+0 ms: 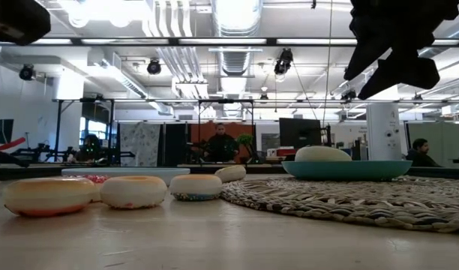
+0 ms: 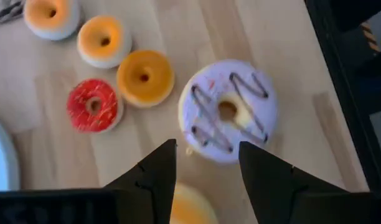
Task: Pick & Place donuts
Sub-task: Put the purple doughnut on the green plate
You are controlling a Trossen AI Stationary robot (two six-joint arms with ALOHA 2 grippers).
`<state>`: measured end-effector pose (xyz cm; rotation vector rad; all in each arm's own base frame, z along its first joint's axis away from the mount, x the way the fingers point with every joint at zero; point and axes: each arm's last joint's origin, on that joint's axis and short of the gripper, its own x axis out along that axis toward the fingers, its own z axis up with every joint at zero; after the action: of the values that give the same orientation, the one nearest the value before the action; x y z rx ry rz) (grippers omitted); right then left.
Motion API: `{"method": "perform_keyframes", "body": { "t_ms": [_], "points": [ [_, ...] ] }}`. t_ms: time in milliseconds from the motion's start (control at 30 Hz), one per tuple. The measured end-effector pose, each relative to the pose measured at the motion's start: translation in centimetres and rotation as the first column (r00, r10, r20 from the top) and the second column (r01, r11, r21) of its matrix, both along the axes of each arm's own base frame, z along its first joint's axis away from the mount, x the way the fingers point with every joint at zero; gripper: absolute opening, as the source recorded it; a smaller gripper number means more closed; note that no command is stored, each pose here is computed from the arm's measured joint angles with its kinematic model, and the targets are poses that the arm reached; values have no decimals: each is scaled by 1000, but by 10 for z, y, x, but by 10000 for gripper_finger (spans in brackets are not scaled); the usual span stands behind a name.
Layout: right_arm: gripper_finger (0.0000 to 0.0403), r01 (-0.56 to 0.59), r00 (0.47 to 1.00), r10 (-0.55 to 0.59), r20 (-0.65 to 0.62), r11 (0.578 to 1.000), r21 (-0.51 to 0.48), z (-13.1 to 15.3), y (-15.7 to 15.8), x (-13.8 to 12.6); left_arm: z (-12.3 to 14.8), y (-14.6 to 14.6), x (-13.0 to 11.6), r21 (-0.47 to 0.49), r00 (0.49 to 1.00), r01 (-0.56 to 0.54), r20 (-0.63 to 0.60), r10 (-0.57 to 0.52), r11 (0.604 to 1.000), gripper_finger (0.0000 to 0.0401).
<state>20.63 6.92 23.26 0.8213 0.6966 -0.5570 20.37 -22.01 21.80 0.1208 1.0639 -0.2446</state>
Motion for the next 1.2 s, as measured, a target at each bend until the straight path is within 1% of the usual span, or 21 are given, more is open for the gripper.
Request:
{"method": "perform_keyframes", "body": {
  "t_ms": [100, 200, 267, 333, 400, 467, 567, 733, 867, 1033, 1200],
  "points": [
    [201, -22, 1000, 22, 12, 1000, -7, 0, 0, 3, -2, -15, 12, 3, 1000, 8, 18, -8, 1000, 148],
    [201, -38, 999, 38, 13, 999, -27, 2, -3, 2, -9, -30, 18, 23, 999, 33, 7, -33, 999, 147],
    [201, -61, 998, 62, 15, 997, -52, 5, -6, 1, -14, -39, 21, 18, 1000, 8, -7, -8, 1000, 148],
    [203, -98, 995, 99, 12, 993, -68, 8, -10, 0, -22, -44, 23, 22, 998, -43, -42, 44, 999, 150],
    [210, -130, 991, 131, 7, 988, -80, 10, -13, -1, -26, -49, 26, 39, 993, -88, -76, 90, 995, 155],
    [221, -150, 989, 151, 0, 984, -93, 11, -17, -1, -26, -54, 30, 63, 990, -101, -96, 107, 993, 161],
    [240, -169, 986, 169, -12, 979, -117, 11, -21, 0, -22, -63, 39, 71, 989, -121, -71, 126, 990, 168],
    [268, -178, 984, 176, -24, 975, -135, 11, -26, 1, -29, -72, 44, 67, 969, -215, -107, 221, 974, 171],
    [279, -192, 981, 189, -33, 970, -151, 11, -28, 1, -33, -75, 41, 68, 965, -214, -138, 221, 975, 172],
    [279, -189, 982, 186, -35, 971, -148, 11, -30, 2, -43, -77, 39, 83, 958, -221, -170, 232, 972, 169],
    [272, -184, 983, 181, -34, 972, -145, 11, -31, 2, -55, -74, 40, 128, 955, -239, -151, 257, 963, 160]
  ]
}}
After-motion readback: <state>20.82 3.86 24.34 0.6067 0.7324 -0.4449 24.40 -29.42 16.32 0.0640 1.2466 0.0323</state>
